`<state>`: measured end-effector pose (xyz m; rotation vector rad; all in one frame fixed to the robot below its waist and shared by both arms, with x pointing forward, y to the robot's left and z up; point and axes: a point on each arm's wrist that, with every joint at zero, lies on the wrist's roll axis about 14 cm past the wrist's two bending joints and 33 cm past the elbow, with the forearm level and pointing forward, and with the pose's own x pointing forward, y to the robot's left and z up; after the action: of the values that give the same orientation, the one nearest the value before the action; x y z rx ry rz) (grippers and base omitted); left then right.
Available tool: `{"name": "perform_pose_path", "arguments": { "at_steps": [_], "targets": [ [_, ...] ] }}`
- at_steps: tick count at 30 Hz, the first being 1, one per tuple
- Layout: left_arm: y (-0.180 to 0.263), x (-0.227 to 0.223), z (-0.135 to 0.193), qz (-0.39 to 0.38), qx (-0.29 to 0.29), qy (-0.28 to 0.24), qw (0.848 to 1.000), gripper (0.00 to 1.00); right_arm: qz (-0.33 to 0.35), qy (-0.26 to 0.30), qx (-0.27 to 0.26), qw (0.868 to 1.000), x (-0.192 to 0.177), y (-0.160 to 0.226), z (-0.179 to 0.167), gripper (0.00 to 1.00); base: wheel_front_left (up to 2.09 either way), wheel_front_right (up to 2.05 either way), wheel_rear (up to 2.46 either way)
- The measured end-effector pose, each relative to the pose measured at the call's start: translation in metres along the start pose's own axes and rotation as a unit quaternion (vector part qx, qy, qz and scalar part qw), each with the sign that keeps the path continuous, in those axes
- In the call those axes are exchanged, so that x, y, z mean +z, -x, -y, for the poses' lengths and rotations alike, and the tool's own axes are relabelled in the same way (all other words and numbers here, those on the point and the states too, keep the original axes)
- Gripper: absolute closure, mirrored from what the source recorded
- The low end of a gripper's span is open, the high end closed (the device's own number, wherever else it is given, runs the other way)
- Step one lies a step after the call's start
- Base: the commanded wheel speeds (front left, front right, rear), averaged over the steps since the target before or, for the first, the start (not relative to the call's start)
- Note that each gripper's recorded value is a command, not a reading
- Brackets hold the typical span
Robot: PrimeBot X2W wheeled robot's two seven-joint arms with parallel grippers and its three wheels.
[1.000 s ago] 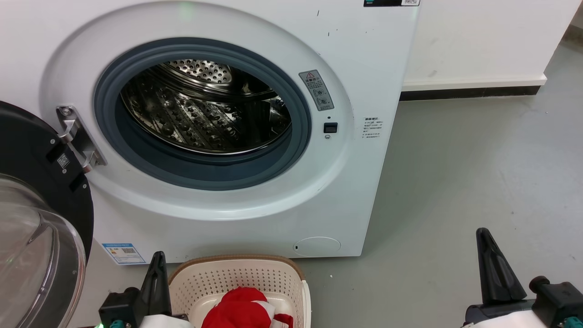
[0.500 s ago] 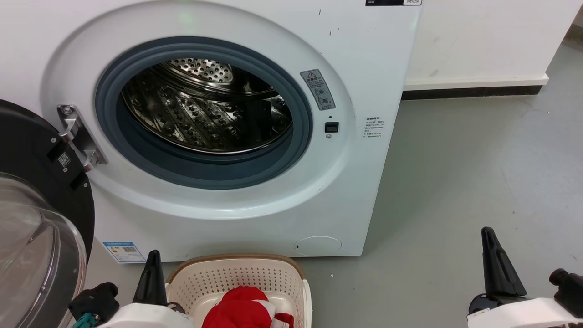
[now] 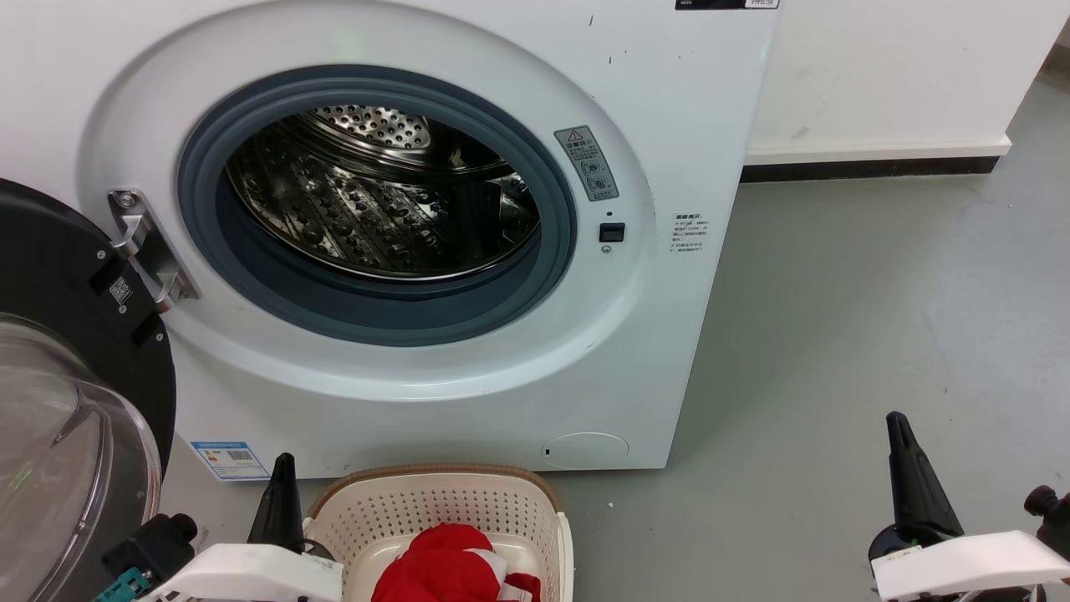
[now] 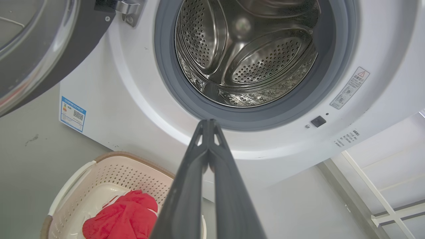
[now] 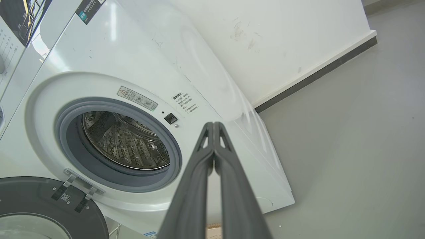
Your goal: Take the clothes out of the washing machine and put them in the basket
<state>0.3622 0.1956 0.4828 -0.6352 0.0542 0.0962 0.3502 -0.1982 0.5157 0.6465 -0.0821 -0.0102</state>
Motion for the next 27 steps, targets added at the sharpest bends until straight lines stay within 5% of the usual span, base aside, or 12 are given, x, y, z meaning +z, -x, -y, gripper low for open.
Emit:
{"name": "perform_pose_path", "arguments": {
  "at_steps": [27],
  "targets": [
    [-0.01, 0.003, 0.002, -0.016, -0.005, 0.179, 0.984, 1.0, -0.017, -0.175, -0.022, 0.984, -0.005, -0.013, 0.008, 1.0, 0.0, 0.0, 0.0]
  ]
}}
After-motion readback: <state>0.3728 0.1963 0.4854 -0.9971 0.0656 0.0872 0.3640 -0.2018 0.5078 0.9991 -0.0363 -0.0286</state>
